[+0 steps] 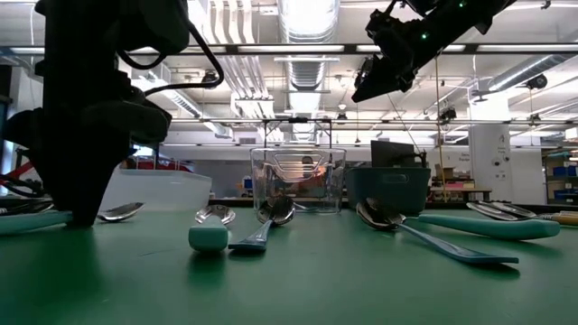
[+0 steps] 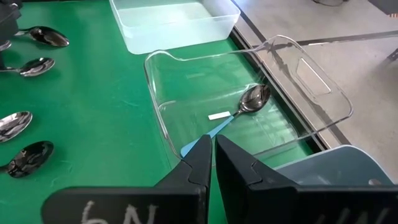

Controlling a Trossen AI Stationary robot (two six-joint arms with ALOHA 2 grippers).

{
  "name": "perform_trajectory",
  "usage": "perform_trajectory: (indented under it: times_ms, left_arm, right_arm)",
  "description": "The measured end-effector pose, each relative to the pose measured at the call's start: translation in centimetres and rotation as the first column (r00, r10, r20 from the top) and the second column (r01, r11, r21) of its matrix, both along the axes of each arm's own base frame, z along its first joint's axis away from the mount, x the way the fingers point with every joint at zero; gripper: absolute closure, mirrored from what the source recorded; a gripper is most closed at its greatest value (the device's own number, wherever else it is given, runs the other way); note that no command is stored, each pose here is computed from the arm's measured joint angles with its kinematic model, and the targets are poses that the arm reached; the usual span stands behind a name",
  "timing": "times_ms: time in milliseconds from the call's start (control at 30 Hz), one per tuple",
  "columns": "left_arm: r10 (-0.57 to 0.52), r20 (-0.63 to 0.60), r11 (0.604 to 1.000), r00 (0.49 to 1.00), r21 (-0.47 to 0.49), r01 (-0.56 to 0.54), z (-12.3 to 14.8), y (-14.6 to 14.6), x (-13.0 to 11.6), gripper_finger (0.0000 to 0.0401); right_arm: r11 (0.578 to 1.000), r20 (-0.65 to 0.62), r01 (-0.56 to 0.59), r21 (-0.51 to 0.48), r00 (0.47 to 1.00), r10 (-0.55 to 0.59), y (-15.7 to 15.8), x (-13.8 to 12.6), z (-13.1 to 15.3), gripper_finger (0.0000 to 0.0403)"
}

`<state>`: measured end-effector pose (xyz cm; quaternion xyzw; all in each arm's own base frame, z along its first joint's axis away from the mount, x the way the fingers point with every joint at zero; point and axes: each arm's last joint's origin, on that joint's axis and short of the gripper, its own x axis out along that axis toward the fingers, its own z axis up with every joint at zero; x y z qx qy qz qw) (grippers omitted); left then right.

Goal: Sort silverware by color (type)
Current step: Put the green spoon into the white bin

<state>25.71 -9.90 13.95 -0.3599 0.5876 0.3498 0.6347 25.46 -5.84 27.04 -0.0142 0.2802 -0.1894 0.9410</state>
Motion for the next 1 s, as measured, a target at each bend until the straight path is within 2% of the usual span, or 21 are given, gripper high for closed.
perform_trajectory:
  times_ms: [233,433,700,1000]
  left_arm:
    - [-0.006,0.014,1.0,1.0,0.014,0.006,0.2,0.1,0.0,0.0384]
    - [-0.009,0.048,1.0,0.999,0.029,0.008,1.0,0.5,-0.3,0.0384]
    - [-0.01,0.118,1.0,0.993,0.026,0.007,4.1,2.0,-1.1,0.0384]
    - [0.017,0.274,0.99,0.962,0.128,-0.054,9.1,6.0,-3.3,0.0384]
  right_arm:
    - [1.0,0.0,0.0,0.0,1.0,0.0,0.0,0.0,0.0,0.039]
    - [1.0,0.001,0.001,0.002,1.0,-0.001,0.0,0.0,0.0,0.039]
    - [1.0,-0.006,0.001,0.004,1.0,-0.001,0.0,-0.1,-0.2,0.039]
    - [1.0,-0.011,0.002,0.005,1.0,-0.001,0.0,-0.1,-0.4,0.039]
